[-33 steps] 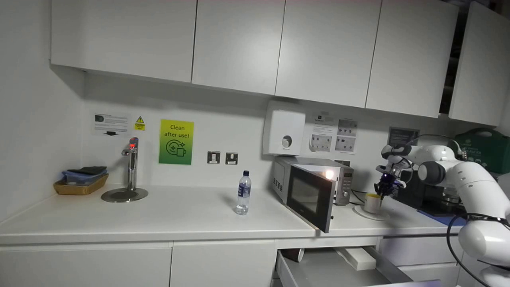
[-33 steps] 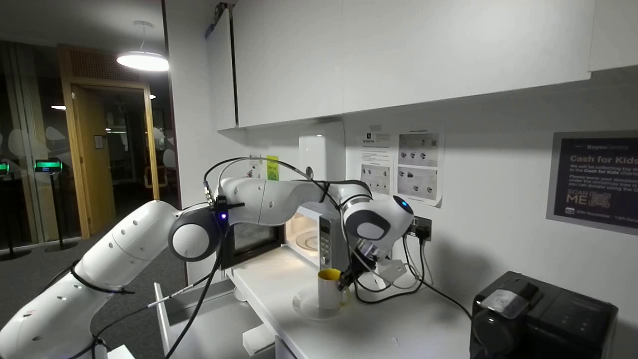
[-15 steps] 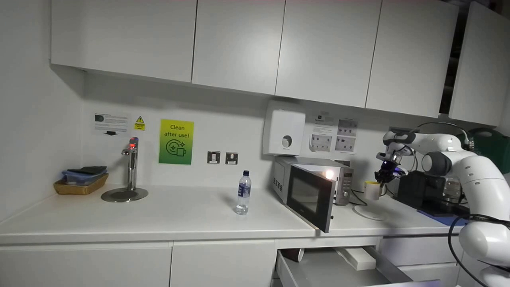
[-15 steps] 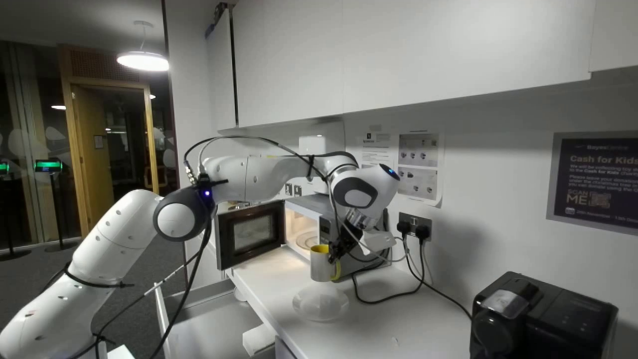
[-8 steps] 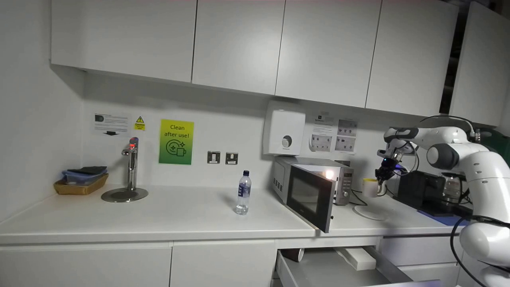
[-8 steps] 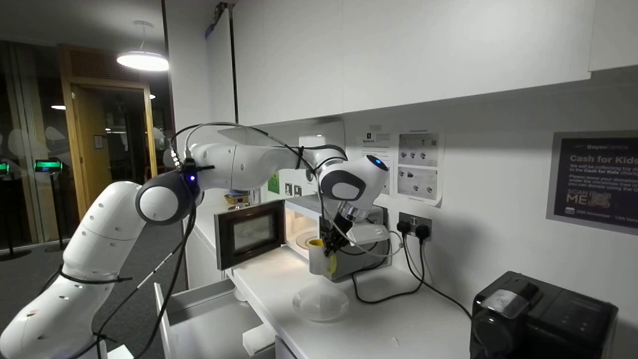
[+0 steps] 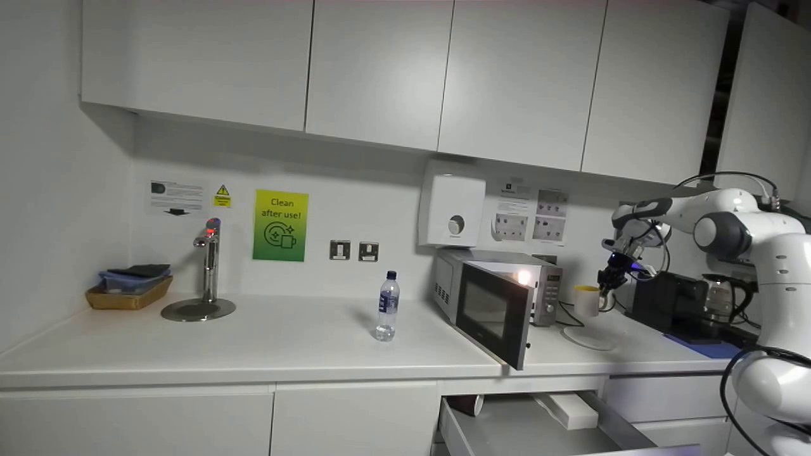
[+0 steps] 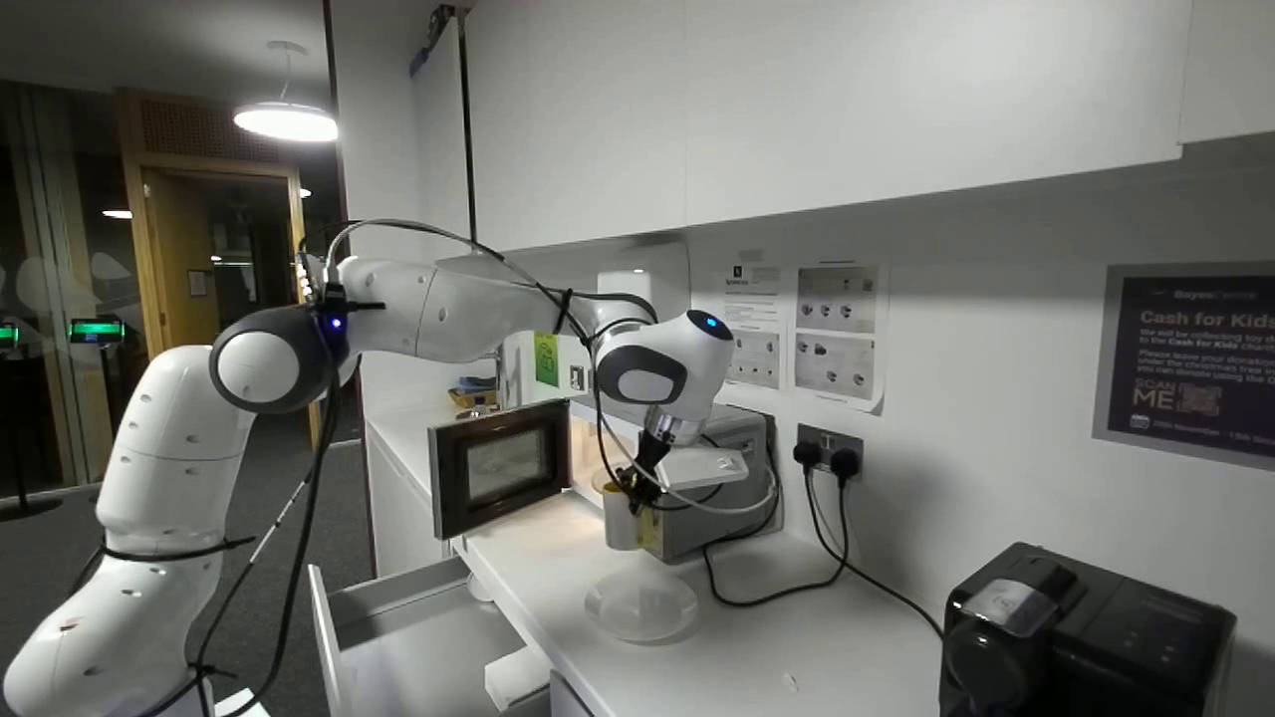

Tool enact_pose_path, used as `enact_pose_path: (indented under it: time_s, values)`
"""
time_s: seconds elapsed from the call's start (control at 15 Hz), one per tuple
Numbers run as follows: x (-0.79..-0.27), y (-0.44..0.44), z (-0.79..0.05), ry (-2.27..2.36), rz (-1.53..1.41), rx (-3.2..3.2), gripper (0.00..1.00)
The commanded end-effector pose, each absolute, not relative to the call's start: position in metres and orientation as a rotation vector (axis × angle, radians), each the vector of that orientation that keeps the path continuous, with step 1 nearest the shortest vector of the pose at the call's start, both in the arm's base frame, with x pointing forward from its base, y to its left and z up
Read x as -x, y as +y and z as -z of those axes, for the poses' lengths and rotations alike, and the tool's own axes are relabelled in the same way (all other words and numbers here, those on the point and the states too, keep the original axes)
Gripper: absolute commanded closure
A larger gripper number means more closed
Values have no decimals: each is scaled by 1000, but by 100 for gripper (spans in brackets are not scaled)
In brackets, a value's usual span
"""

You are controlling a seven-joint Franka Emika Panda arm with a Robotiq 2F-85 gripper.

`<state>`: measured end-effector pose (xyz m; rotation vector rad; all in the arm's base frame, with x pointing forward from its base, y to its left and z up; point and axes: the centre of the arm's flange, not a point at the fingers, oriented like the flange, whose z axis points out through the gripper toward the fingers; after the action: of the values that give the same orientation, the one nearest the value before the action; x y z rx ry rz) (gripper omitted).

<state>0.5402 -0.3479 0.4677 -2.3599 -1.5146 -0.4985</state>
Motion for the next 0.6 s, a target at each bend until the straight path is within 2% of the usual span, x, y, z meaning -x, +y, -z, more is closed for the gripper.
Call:
enact_pose_path:
  time_s: [0.0, 0.53]
  values:
    - [-501, -315, -480, -1447, 522, 2444, 96]
    - [-477, -290, -484, -1321, 581, 2518, 96]
